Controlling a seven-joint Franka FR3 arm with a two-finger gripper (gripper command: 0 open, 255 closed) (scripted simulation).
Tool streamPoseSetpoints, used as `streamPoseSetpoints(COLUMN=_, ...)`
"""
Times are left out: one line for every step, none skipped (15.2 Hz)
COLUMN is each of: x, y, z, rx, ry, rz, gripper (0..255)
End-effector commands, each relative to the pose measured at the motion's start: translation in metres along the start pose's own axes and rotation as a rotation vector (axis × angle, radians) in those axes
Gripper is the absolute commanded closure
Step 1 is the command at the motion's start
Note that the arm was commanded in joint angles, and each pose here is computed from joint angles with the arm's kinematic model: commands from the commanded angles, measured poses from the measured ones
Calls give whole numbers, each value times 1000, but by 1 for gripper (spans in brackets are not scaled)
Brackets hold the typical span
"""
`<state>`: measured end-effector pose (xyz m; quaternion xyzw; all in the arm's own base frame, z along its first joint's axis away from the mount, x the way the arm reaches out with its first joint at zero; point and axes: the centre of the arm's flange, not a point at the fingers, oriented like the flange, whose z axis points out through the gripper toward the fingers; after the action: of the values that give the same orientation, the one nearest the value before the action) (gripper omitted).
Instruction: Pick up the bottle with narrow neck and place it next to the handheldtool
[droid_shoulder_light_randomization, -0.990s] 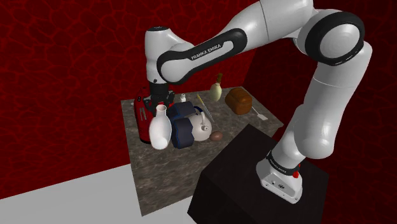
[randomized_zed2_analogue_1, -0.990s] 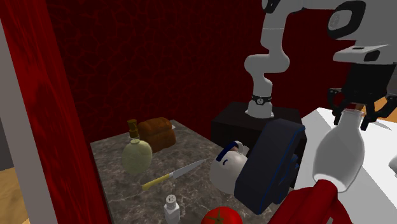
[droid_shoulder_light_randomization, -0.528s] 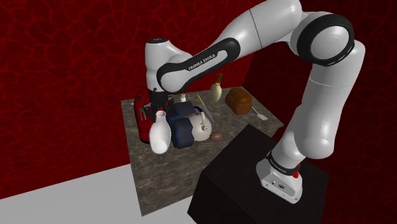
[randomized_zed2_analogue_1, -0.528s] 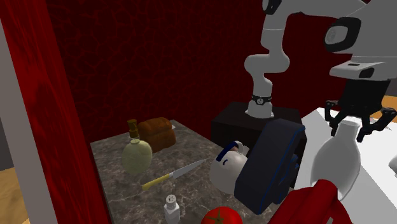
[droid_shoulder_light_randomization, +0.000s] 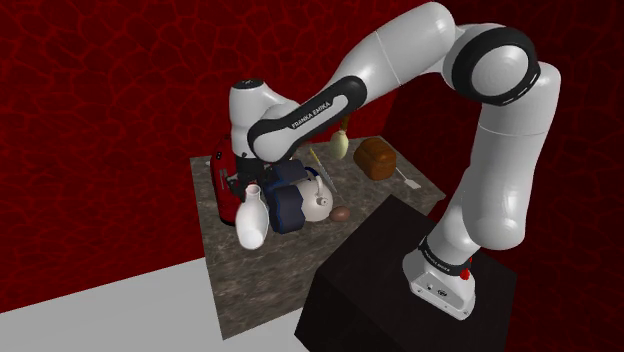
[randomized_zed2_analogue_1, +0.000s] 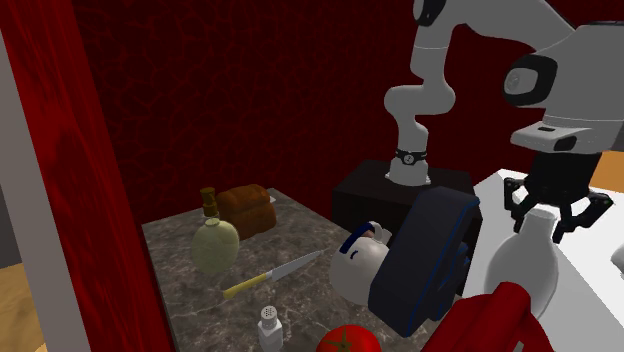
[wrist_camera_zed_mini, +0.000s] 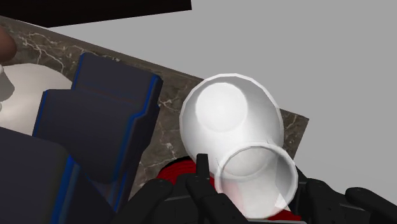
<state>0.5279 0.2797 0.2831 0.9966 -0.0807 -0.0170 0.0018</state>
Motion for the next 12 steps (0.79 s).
streamPoseSetpoints(x=0, y=0, z=11, rx=0, ry=1, rz=0, gripper=255)
streamPoseSetpoints(x=0, y=0, z=16, rx=0, ry=1, rz=0, gripper=255)
streamPoseSetpoints(x=0, y=0, z=22, rx=0, ry=1, rz=0, gripper=255)
streamPoseSetpoints(x=0, y=0, z=30, rx=0, ry=1, rz=0, gripper=255)
streamPoseSetpoints(x=0, y=0, z=30, rx=0, ry=1, rz=0, gripper=255)
streamPoseSetpoints(x=0, y=0, z=30, rx=0, ry=1, rz=0, gripper=255)
streamPoseSetpoints(x=0, y=0, z=30, rx=0, ry=1, rz=0, gripper=255)
streamPoseSetpoints(x=0, y=0, z=30, rx=0, ry=1, rz=0, gripper=255)
streamPoseSetpoints(x=0, y=0, z=30, rx=0, ry=1, rz=0, gripper=255)
streamPoseSetpoints(x=0, y=0, z=30, rx=0, ry=1, rz=0, gripper=255)
streamPoseSetpoints(x=0, y=0, z=30, rx=0, ry=1, rz=0, gripper=255)
streamPoseSetpoints(x=0, y=0, z=30, rx=0, ry=1, rz=0, gripper=255)
